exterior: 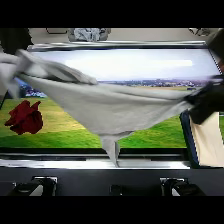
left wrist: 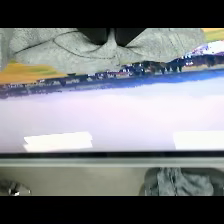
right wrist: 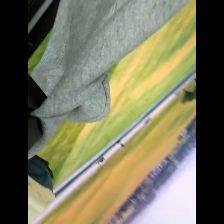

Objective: Fold the shirts.

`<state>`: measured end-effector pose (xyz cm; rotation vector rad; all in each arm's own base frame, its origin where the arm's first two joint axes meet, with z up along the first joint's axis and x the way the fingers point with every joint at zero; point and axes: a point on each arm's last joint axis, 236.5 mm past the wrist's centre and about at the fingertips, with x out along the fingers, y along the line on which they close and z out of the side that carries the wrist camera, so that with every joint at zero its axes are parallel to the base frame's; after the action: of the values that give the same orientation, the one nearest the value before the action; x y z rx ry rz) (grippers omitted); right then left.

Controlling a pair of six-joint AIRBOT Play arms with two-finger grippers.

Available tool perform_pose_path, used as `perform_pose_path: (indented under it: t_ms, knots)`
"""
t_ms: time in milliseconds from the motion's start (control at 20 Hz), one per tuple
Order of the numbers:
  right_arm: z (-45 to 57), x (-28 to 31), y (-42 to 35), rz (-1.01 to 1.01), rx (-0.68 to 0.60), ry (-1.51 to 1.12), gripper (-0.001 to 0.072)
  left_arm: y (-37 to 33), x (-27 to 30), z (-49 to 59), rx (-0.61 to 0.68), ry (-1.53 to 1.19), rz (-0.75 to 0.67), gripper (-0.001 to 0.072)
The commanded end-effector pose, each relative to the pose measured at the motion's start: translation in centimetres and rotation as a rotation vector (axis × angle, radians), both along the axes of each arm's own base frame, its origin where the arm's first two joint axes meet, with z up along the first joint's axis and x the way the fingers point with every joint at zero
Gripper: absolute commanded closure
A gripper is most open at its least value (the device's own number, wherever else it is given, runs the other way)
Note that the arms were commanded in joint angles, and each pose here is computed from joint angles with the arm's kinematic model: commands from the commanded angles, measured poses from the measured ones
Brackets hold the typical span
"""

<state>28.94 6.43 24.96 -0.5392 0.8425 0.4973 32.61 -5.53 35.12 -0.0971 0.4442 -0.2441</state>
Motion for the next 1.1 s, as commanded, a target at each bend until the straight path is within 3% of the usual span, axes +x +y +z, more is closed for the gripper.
perform_pose_path:
  t_ms: [0,100,350,400,500,550,600,650,750,900,1050]
  knots:
    - [-10.5,4.7,0.5,-0.055,0.0,0.241,0.0668,-1.9,7.5,-9.0,-0.117,0.128,-0.046,0.0678]
    - [-17.9,7.5,0.9,-0.121,0.018,0.37,0.0668,-3.4,12.2,-15.9,-0.179,0.255,-0.05,0.0677]
    - [-29.7,8.2,5.1,-0.162,0.169,0.687,0.0666,-7.1,16.8,-30.8,-0.111,0.51,-0.128,0.0668]
    - [-30.2,8.4,5.7,-0.166,0.197,0.696,0.0666,-7.3,17.0,-31.4,-0.11,0.532,-0.136,0.0569]
    - [-29.9,9.7,6.0,-0.174,0.217,0.647,0.0658,-6.7,17.2,-30.0,-0.106,0.539,-0.149,0.0024]
    - [-29.3,10.5,5.7,-0.175,0.209,0.61,0.0499,-6.1,17.2,-28.7,-0.105,0.54,-0.154,-0.0007]
    - [-28.0,11.2,5.3,-0.156,0.186,0.574,0.0139,-5.3,16.8,-27.5,-0.104,0.552,-0.163,-0.0006]
    - [-26.2,11.7,4.6,-0.11,0.139,0.53,0.0008,-4.4,16.0,-26.4,-0.104,0.584,-0.174,-0.0005]
    - [-21.5,12.8,1.8,-0.074,0.022,0.429,0.0005,-2.7,13.5,-25.5,-0.142,0.7,-0.156,-0.0001]
    - [-17.2,14.4,-4.0,-0.228,0.119,0.335,0.0011,-2.5,9.1,-26.7,-0.156,0.84,-0.17,0.0006]
    - [-19.3,10.8,-9.5,-0.349,0.179,0.515,0.001,-5.5,3.6,-31.2,-0.156,0.973,-0.216,0.0004]
